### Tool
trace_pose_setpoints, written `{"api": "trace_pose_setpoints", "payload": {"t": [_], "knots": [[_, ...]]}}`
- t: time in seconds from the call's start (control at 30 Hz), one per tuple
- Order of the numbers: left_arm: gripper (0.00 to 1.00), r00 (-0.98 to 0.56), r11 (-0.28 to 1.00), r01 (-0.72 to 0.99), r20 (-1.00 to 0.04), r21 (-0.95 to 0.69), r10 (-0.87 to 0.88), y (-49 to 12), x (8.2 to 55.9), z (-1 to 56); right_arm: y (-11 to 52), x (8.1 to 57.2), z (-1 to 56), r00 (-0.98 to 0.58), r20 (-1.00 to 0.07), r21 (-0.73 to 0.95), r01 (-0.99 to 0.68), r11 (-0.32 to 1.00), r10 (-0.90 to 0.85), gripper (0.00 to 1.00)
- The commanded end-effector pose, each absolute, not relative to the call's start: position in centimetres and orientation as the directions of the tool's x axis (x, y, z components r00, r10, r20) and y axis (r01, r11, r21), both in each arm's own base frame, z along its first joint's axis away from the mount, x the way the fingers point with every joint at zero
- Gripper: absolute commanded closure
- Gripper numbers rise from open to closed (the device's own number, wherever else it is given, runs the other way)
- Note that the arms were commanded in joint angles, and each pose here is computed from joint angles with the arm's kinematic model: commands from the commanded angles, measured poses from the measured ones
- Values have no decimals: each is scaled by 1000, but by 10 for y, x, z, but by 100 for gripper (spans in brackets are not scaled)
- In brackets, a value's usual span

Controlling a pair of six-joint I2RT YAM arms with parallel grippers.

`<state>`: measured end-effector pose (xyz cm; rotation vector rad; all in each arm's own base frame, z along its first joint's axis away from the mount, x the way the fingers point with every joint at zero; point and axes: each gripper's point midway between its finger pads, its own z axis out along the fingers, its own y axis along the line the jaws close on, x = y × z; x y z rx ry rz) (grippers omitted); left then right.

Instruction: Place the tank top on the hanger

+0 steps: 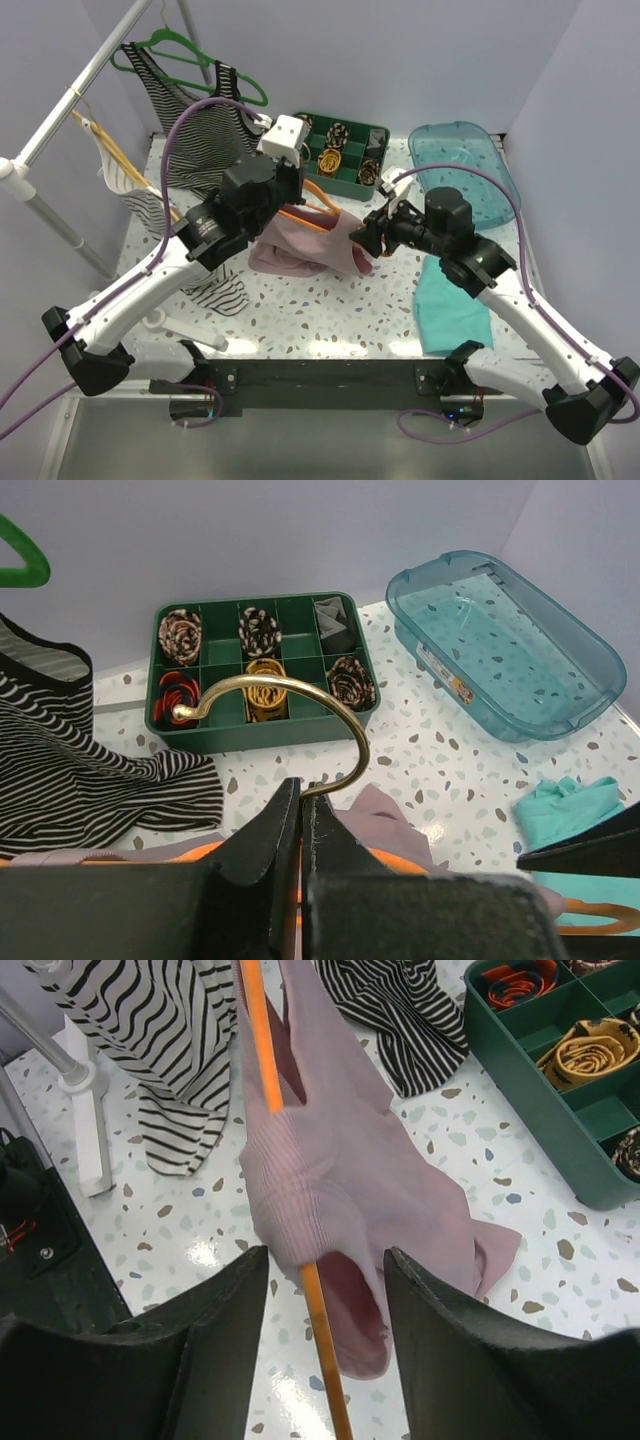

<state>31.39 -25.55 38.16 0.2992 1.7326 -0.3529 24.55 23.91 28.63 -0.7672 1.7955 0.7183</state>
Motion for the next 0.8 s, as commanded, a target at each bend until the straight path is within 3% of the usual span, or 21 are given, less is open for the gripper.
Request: {"api": "trace_pose_setpoints", "payload": {"t": [0.0,0.33,0.77], "knots": [[100,-71,938,339,-996,-72,-50,-232,310,432,231,239,300,-244,-960,102,-768,633,-141,50],[100,-47,949,310,-998,-58,-46,-222,309,441,246,218,282,-314,-935,186,-829,528,-163,51],[100,-22,958,282,-999,-42,-37,-215,311,450,253,219,257,-361,-891,148,-803,577,-274,59]]}}
